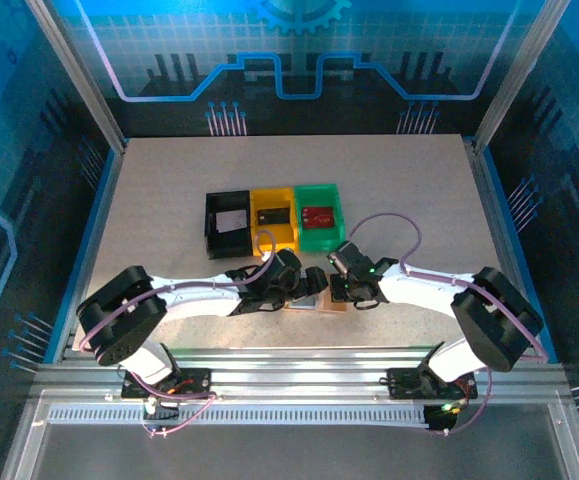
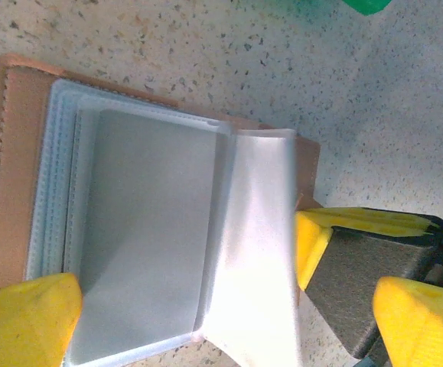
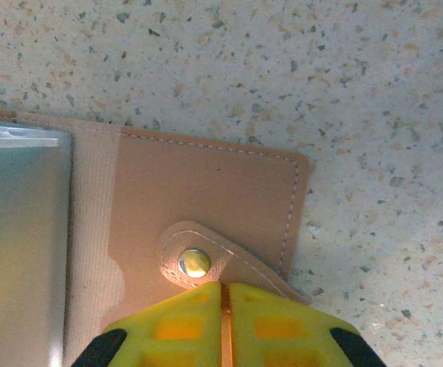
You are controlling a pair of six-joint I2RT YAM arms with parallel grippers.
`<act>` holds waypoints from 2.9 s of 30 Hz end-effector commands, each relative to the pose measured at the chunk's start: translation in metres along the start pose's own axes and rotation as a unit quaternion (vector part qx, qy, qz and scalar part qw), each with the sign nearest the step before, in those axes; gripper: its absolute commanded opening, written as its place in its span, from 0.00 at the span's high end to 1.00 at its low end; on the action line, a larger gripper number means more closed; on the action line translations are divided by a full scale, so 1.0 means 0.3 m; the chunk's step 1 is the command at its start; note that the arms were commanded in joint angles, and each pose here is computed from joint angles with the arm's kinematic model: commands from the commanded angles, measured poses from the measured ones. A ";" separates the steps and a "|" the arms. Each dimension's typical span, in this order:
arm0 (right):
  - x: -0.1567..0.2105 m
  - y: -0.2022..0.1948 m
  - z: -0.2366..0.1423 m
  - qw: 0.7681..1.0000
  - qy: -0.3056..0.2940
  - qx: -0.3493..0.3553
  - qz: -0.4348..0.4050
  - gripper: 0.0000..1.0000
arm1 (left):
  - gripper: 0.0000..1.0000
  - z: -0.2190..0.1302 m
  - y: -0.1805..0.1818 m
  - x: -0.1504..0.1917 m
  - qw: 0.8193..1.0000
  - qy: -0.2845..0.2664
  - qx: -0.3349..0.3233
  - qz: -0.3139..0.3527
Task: Take the credit cards out of the card holder
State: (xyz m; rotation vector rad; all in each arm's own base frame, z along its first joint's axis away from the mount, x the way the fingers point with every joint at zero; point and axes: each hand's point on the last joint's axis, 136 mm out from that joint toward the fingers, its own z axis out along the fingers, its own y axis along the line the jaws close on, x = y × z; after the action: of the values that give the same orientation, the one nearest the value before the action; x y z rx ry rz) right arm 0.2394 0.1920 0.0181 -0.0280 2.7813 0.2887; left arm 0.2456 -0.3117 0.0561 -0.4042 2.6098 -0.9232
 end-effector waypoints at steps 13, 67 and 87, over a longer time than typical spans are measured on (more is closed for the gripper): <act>0.067 -0.050 0.035 0.999 0.036 0.009 0.010 0.94 | 0.01 -0.029 0.009 0.003 0.997 -0.005 -0.051 0.049; 0.107 -0.038 0.066 0.999 0.040 -0.027 0.020 1.00 | 0.01 -0.020 -0.287 0.030 0.992 0.019 0.123 0.004; 0.109 -0.040 0.067 0.998 0.038 -0.033 0.022 1.00 | 0.01 -0.061 -0.401 0.015 0.983 0.020 0.184 0.009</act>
State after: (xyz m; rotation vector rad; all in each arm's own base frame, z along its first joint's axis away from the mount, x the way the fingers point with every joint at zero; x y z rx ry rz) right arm 0.2387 0.1936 0.0155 0.0347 2.7481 0.4553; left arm 0.2355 -0.3292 0.0581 -0.3876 2.6607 -0.9335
